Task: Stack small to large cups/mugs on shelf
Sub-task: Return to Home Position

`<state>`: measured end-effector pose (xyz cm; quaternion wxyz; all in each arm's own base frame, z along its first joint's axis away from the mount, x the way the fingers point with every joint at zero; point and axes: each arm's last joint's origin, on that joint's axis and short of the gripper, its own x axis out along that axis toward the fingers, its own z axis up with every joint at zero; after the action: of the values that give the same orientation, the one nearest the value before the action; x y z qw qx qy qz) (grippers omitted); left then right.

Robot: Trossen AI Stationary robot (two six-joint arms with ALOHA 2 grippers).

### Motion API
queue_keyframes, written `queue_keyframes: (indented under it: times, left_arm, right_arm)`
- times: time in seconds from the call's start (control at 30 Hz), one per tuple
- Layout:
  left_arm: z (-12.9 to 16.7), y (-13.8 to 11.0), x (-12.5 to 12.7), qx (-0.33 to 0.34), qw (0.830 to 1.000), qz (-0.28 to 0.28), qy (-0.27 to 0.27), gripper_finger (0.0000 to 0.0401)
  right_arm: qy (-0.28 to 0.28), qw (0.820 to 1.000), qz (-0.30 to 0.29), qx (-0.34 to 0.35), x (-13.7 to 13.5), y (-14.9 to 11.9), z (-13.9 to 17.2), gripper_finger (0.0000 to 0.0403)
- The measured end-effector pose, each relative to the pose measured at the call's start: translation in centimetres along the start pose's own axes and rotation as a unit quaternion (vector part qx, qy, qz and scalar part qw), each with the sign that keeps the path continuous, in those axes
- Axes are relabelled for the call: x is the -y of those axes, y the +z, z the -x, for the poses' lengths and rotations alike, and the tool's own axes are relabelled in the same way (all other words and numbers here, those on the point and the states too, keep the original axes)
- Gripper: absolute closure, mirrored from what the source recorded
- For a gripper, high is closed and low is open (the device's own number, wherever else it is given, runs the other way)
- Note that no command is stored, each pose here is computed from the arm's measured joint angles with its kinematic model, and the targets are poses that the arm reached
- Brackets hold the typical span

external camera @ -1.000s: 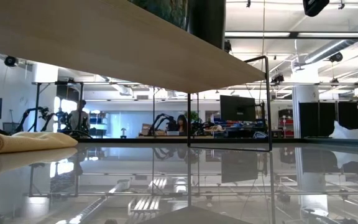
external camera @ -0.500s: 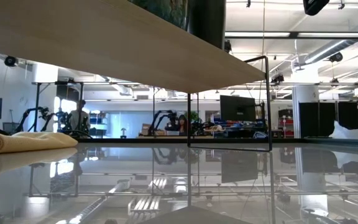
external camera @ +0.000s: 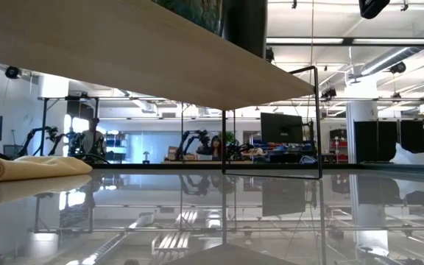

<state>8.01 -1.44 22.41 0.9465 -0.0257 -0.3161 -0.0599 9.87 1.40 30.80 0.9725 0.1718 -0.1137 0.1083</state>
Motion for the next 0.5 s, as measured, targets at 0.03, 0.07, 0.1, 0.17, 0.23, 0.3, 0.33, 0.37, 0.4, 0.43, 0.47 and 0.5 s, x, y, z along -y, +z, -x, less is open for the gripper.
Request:
queue_keyframes:
  times: [0.03,0.07,0.1,0.17,0.23,0.3,0.33,0.37,0.4,0.43,0.47,0.5]
  left_arm:
    - [0.0,0.0,0.0,0.0,1.0,0.0,0.0,0.0276]
    - [0.0,0.0,0.0,-0.001,1.0,0.0,0.0,0.0276]
    - [0.0,0.0,0.0,-0.001,1.0,0.0,0.0,0.0276]
    - [0.0,0.0,0.0,0.0,1.0,0.0,0.0,0.0276]
    - [0.0,0.0,0.0,-0.001,1.0,0.0,0.0,0.0276]
    - [0.0,0.0,0.0,-0.001,1.0,0.0,0.0,0.0276]
    - [0.0,0.0,0.0,-0.001,1.0,0.0,0.0,0.0276]
    - [0.0,0.0,0.0,-0.001,1.0,0.0,0.0,0.0276]
    - [0.0,0.0,0.0,-0.001,1.0,0.0,0.0,0.0276]
    - [0.0,0.0,0.0,-0.001,1.0,0.0,0.0,0.0276]
    - [0.0,0.0,0.0,-0.001,1.0,0.0,0.0,0.0276]
    - [0.0,0.0,0.0,-0.001,1.0,0.0,0.0,0.0276]
  right_arm:
    - [0.0,1.0,0.0,0.0,0.0,0.0,0.0,0.0335]
    - [0.0,1.0,0.0,0.0,0.0,0.0,0.0,0.0335]
    - [0.0,1.0,0.0,-0.001,0.0,0.0,0.0,0.0335]
    - [-0.001,1.0,0.0,-0.001,0.0,0.0,0.0,0.0335]
    - [0.0,1.0,-0.009,-0.001,0.0,0.0,0.0,0.0335]
    - [0.0,1.0,-0.025,-0.004,0.0,-0.1,0.0,0.0335]
    - [0.0,1.0,-0.017,-0.007,0.1,-0.2,-0.1,0.0335]
    - [0.001,1.0,0.0,-0.009,0.1,-0.3,-0.2,0.0335]
    - [0.004,1.0,0.018,-0.014,0.1,-0.5,-0.2,0.0335]
    - [0.011,0.999,0.036,-0.021,0.2,-0.8,-0.2,0.0335]
    - [0.014,0.998,0.051,-0.027,0.3,-1.2,-0.2,0.0335]
    - [0.014,0.998,0.063,-0.028,0.5,-1.6,-0.2,0.0335]
